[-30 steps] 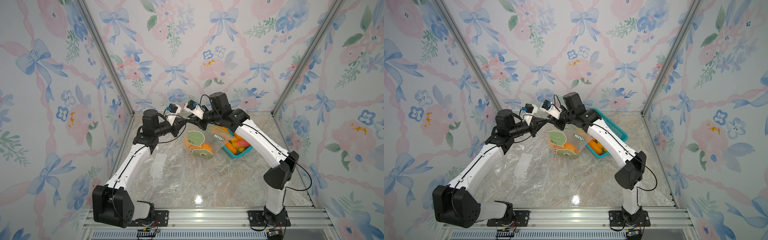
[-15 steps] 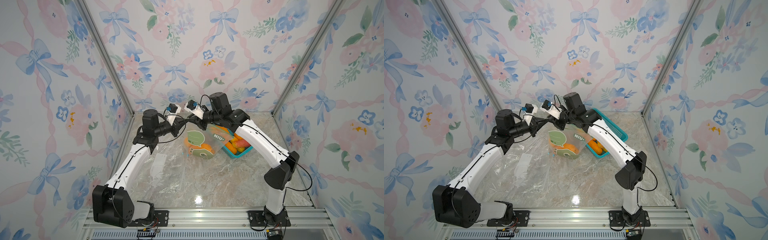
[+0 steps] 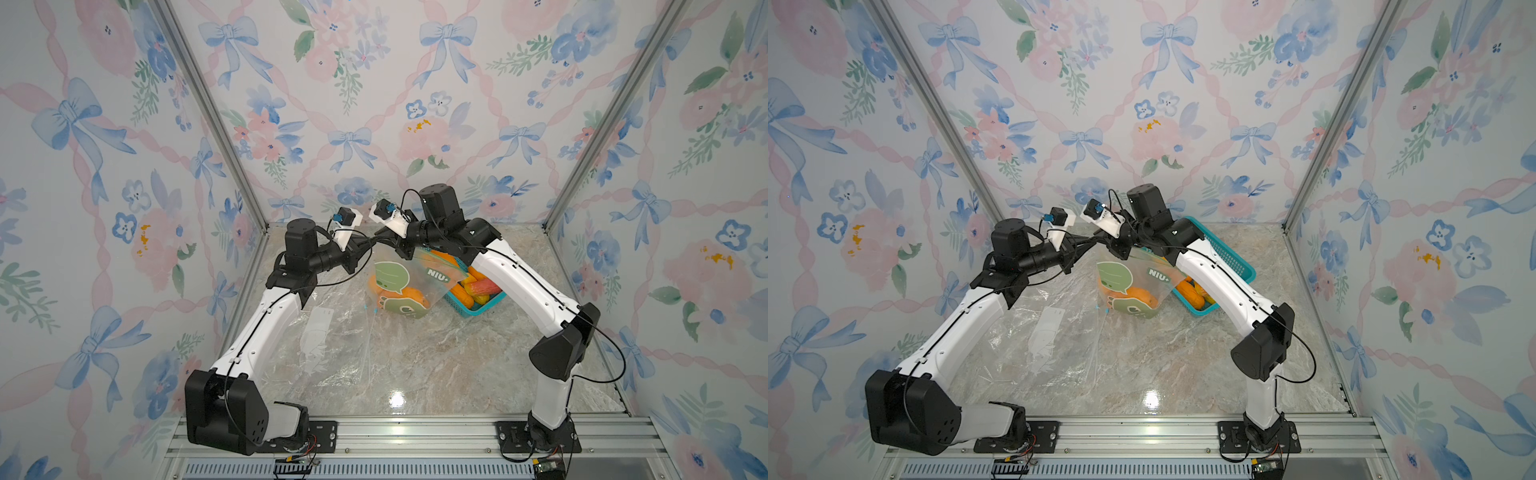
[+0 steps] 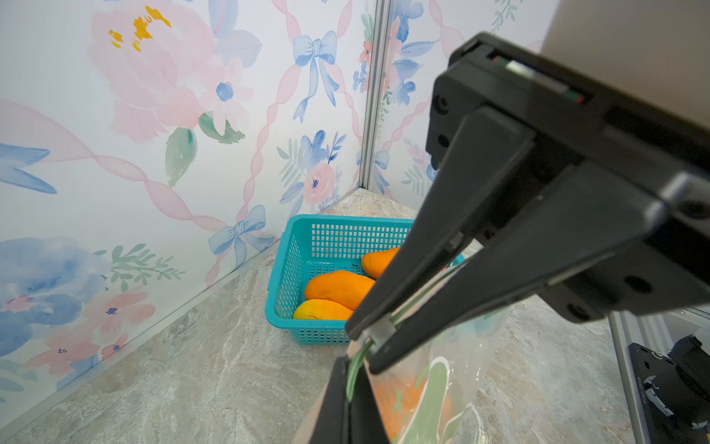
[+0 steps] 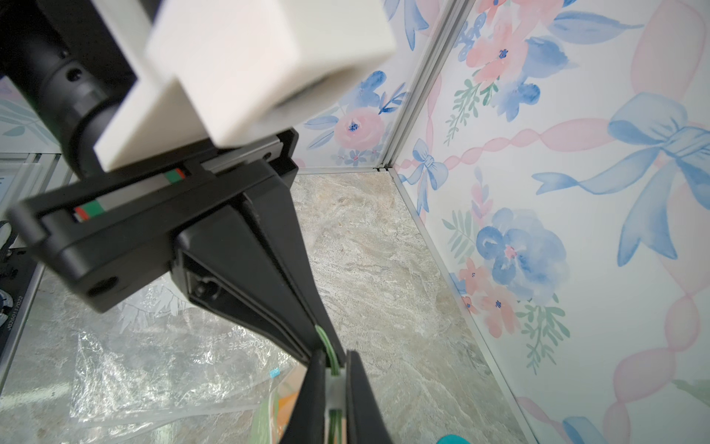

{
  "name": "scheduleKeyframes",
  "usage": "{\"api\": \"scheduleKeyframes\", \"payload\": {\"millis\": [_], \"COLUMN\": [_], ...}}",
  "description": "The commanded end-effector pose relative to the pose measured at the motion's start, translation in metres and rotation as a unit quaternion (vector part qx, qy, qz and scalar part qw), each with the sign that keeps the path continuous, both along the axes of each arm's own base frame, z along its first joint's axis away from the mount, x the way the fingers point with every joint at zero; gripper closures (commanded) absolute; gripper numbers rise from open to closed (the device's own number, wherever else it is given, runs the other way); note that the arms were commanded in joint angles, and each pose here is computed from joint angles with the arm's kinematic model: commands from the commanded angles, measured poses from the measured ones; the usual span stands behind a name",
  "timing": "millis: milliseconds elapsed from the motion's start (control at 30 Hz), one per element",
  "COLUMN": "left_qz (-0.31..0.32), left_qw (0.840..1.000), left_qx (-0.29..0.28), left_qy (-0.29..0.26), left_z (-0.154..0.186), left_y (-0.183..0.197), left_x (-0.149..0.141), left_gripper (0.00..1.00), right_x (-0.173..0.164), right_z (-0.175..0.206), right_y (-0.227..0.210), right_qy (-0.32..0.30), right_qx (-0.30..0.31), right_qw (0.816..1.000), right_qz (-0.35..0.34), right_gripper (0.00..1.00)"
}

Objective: Place the mango in a zip-top bag and seal the zipper
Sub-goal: Zip the zipper on the zipper food storage bag.

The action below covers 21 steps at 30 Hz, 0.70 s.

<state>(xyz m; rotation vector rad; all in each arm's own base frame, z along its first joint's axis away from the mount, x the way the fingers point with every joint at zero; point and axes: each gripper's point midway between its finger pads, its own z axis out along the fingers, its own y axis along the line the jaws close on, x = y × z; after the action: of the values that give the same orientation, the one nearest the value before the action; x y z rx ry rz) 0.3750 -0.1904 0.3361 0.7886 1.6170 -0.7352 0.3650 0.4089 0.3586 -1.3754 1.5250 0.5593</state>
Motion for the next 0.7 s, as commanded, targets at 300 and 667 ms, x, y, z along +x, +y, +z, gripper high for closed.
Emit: {"api": "scheduleKeyframes", "payload": {"millis": [300, 667], "left_qz": [0.087, 0.159], "left_qw": [0.996, 0.987], "left_qx": [-0.014, -0.024], "left_qy": [0.026, 0.025], "left_z": [0.0, 0.009], "left_y": [0.034, 0.065], "left_x": [0.031, 0.046], "left_gripper": [1.0, 1.0], "right_x": [-0.013, -0.006], "right_z": [0.017, 0.012], "right_y": [-0.023, -0.062], "right_qy": [-0.009, 0.0], "right_qx": [0.013, 0.01], "right_qw": [1.0, 0.999], "right_qz": [-0.004, -0.045], "right_gripper": [0.99, 0.99]}}
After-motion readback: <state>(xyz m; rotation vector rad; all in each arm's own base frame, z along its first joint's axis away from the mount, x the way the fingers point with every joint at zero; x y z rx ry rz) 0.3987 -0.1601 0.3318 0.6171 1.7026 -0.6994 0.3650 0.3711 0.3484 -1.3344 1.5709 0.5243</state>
